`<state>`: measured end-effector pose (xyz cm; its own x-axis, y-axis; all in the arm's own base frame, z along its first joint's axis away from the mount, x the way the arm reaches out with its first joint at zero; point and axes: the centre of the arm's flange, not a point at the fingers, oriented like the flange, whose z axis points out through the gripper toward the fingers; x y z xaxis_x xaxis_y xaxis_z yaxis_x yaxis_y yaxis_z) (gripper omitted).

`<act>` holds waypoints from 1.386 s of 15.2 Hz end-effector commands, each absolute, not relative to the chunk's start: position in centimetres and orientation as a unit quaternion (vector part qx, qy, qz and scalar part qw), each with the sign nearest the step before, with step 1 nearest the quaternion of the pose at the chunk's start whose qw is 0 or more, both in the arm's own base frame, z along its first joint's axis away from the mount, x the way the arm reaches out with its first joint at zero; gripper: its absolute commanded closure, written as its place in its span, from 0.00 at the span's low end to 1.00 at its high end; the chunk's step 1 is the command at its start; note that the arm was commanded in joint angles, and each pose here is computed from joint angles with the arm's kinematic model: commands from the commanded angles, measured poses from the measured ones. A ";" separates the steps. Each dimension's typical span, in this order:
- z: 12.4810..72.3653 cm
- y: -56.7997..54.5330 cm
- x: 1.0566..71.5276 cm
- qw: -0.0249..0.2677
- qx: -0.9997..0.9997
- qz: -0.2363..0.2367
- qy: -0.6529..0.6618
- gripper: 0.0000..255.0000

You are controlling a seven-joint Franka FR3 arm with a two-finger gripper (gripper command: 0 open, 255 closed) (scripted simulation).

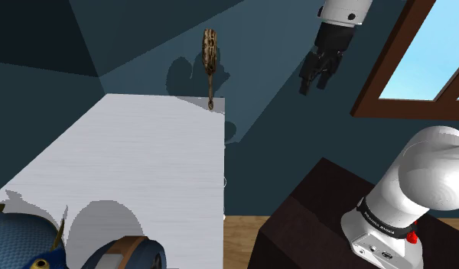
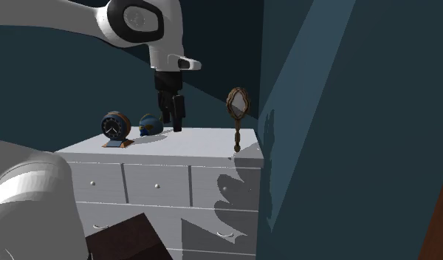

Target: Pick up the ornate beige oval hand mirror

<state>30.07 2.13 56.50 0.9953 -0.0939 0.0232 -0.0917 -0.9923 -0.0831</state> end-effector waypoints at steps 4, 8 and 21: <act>57.2 3.9 33.1 0.037 -0.996 -0.031 0.072 0.00; 58.4 6.0 37.1 0.031 -0.992 -0.055 0.105 0.00; 63.1 11.0 50.8 0.012 -0.968 -0.130 0.213 0.00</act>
<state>49.93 10.78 62.61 0.8864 -0.3985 0.2355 -0.3920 -0.9168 -0.0758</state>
